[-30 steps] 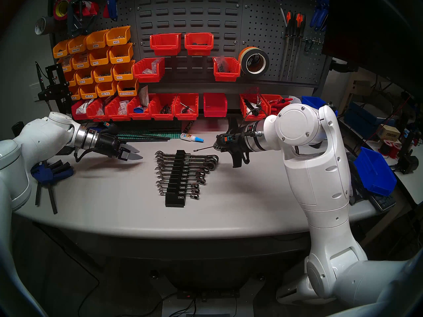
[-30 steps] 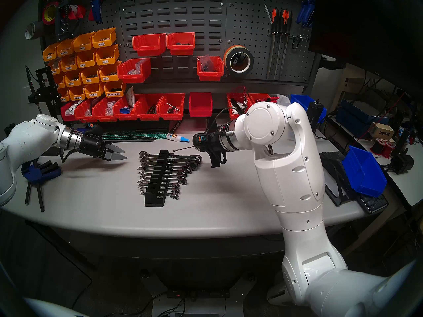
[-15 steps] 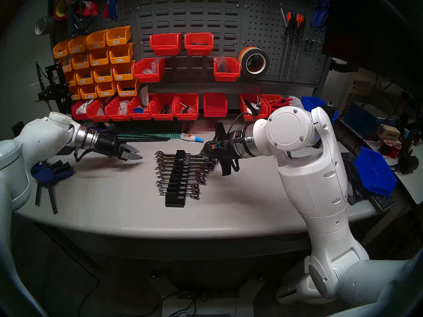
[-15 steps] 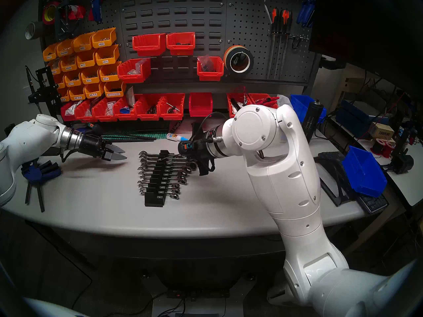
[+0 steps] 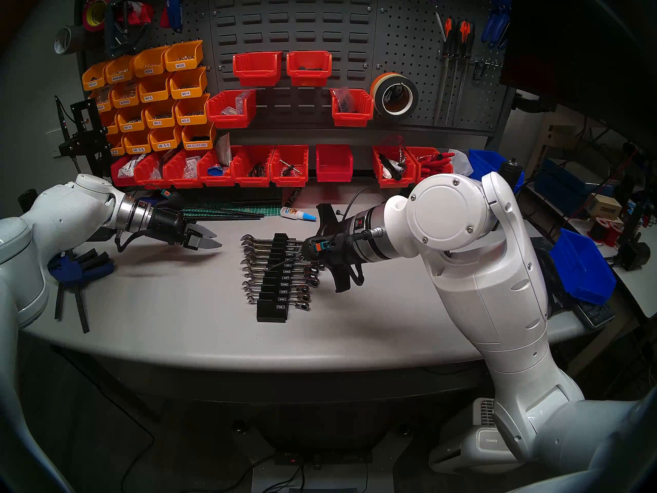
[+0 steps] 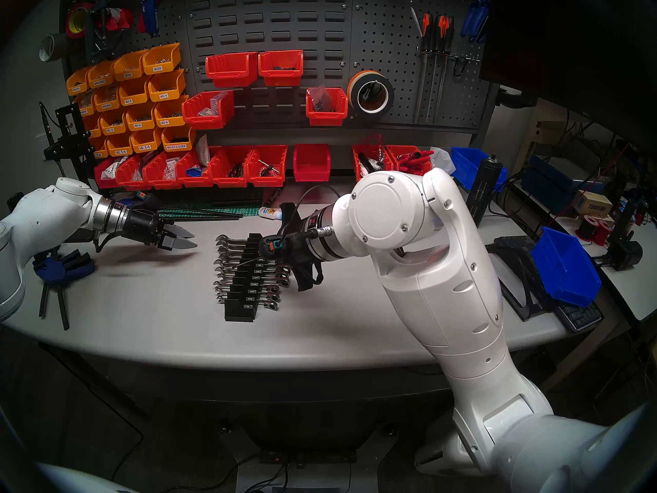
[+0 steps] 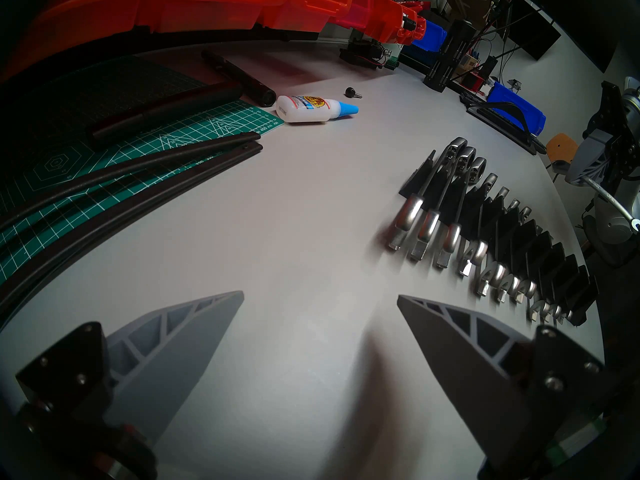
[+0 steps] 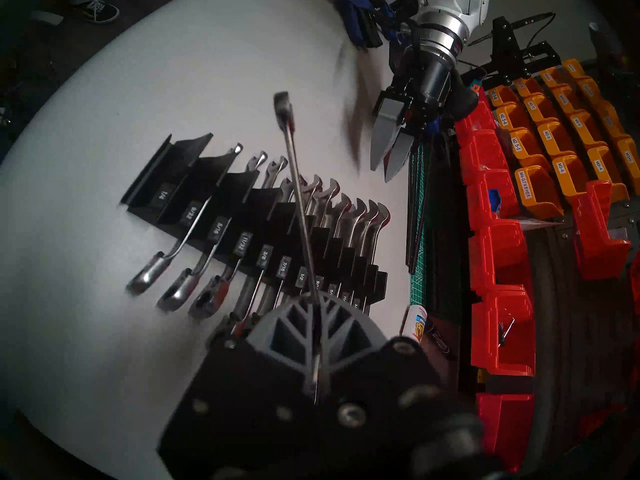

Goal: Put the wrenches on the table into the correct slot in the case

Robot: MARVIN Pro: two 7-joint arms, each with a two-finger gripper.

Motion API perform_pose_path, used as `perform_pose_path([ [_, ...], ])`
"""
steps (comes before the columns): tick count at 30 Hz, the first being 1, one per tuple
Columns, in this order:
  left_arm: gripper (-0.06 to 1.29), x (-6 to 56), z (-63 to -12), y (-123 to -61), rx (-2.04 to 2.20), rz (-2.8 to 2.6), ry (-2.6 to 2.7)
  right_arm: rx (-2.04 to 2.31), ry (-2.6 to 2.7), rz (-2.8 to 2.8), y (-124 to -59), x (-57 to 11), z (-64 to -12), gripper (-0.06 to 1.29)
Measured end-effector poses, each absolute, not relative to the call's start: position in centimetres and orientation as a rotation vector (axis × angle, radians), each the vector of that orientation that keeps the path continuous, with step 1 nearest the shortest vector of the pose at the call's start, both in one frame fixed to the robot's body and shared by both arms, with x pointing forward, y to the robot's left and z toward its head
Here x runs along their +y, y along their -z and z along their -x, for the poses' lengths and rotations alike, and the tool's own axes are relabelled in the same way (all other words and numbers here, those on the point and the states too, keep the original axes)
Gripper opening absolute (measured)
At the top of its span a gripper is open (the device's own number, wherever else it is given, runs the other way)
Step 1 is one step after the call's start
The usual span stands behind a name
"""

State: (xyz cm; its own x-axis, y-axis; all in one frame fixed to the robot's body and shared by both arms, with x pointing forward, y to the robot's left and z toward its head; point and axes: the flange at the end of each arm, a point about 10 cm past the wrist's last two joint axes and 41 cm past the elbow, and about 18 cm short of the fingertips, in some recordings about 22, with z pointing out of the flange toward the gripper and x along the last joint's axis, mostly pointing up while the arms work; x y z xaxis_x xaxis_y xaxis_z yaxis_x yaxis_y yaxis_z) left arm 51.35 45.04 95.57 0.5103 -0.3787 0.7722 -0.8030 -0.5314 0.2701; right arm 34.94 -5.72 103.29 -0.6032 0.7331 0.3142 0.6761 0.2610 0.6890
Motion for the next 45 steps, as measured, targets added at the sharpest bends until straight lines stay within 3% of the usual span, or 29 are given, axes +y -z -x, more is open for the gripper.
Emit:
perform_pose_path([
  [28, 1.24, 45.0, -51.3, -95.6, -0.961, -2.128, -0.879, 2.016, -1.473, -1.943, -103.3, -7.5, -37.6, -0.04],
  [45, 1.24, 45.0, -51.3, -95.6, -0.961, -2.128, -0.879, 2.054, -1.278, -2.213, -100.6, -8.7, -35.5, -0.04],
])
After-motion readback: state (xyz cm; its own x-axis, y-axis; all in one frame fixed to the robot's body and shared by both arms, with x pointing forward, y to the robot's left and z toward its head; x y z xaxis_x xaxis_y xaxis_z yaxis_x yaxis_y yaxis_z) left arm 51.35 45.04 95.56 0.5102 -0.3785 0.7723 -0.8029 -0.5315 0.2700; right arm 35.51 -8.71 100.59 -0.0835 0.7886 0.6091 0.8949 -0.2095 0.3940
